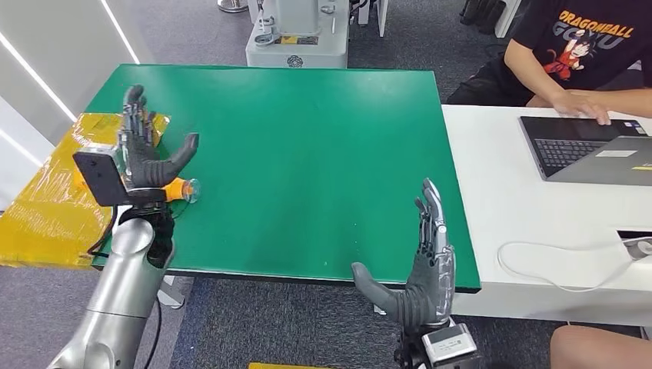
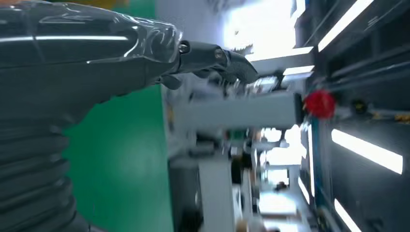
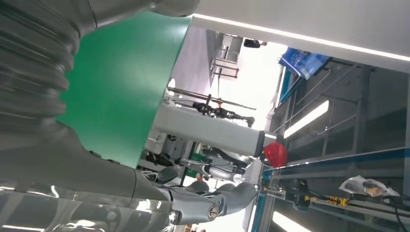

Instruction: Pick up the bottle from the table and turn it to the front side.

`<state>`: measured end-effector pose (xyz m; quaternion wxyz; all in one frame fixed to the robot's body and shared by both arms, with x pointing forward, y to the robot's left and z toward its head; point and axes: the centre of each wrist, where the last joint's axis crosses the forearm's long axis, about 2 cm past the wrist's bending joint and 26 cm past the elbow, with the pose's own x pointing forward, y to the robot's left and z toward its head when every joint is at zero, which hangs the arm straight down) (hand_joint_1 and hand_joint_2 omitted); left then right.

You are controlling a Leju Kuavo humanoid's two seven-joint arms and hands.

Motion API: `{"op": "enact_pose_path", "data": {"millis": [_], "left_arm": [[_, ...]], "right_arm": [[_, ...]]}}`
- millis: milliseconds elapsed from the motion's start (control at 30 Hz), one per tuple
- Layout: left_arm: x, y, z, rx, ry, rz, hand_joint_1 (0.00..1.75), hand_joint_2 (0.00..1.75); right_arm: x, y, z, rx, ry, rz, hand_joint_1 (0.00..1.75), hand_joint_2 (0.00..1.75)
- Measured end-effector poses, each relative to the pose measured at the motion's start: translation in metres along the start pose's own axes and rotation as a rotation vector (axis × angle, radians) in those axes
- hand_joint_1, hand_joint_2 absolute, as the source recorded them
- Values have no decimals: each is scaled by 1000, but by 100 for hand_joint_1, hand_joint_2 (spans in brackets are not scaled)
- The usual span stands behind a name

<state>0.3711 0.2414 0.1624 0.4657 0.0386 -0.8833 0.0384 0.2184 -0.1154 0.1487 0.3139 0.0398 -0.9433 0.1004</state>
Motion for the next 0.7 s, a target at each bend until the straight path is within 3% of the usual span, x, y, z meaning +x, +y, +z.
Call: {"op": "enact_pose_path", "data": {"millis": [100, 233, 700], "left_arm": [[18, -35, 8, -47, 31, 237, 0, 175], [33, -63, 26, -118, 32, 358, 0, 175], [48, -99, 75, -172, -2, 236, 0, 175]], "right_arm": [[-1, 1, -1, 13, -3, -2, 0, 175], [-1, 3, -3, 30, -4, -13, 0, 175], [3, 7, -23, -80, 107, -55, 0, 175]]}}
